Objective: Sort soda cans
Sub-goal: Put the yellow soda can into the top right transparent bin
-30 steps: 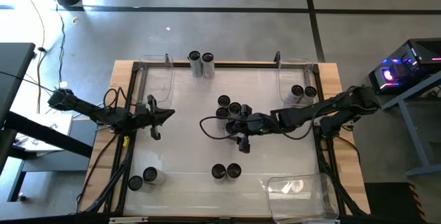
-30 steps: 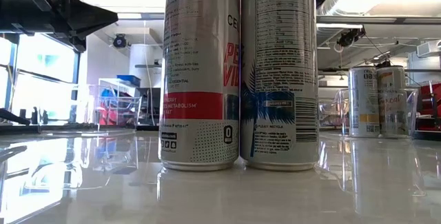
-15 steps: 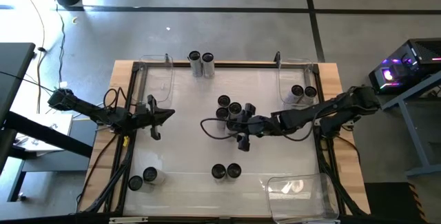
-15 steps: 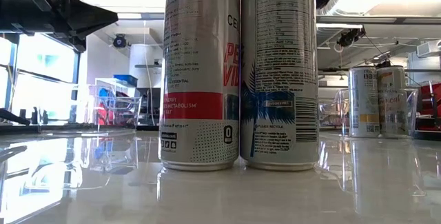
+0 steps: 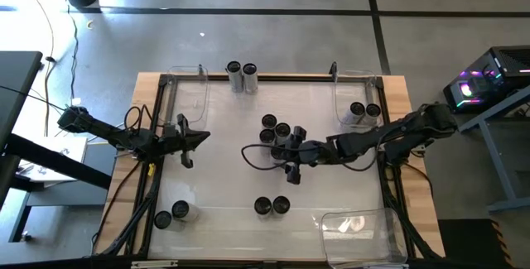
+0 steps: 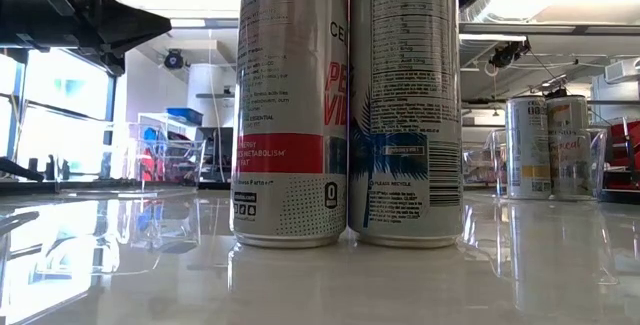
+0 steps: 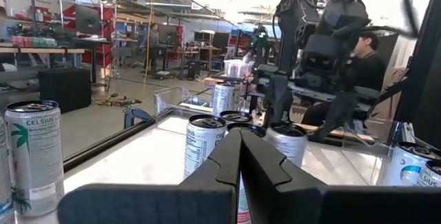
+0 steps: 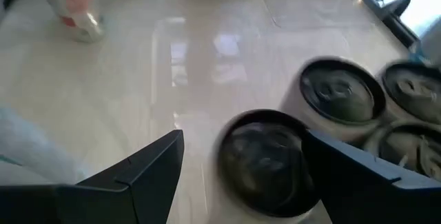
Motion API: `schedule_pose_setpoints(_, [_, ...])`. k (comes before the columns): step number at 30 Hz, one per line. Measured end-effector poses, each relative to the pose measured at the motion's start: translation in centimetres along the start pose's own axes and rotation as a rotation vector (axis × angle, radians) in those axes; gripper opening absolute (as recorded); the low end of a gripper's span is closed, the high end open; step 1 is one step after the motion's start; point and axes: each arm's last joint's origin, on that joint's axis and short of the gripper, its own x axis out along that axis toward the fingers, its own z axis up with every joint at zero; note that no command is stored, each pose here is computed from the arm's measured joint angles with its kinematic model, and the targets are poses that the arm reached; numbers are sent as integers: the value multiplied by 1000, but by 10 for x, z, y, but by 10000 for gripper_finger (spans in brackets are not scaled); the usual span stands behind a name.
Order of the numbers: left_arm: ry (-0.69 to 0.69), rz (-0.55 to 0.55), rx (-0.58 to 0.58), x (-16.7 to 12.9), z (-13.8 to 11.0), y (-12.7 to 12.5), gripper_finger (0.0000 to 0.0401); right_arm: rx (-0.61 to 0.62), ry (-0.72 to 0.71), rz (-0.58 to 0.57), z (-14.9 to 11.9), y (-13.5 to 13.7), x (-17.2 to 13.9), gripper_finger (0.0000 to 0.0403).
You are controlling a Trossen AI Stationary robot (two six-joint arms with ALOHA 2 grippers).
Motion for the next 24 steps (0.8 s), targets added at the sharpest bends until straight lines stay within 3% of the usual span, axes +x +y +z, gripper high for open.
schedule_pose_setpoints(9, [6,0,3,0,-1,0,0,43,-36,-85,5,-5,-5,291])
schedule_pose_setpoints(24, [6,0,4,0,-1,0,0,54,20,-57,-5,-4,12,291])
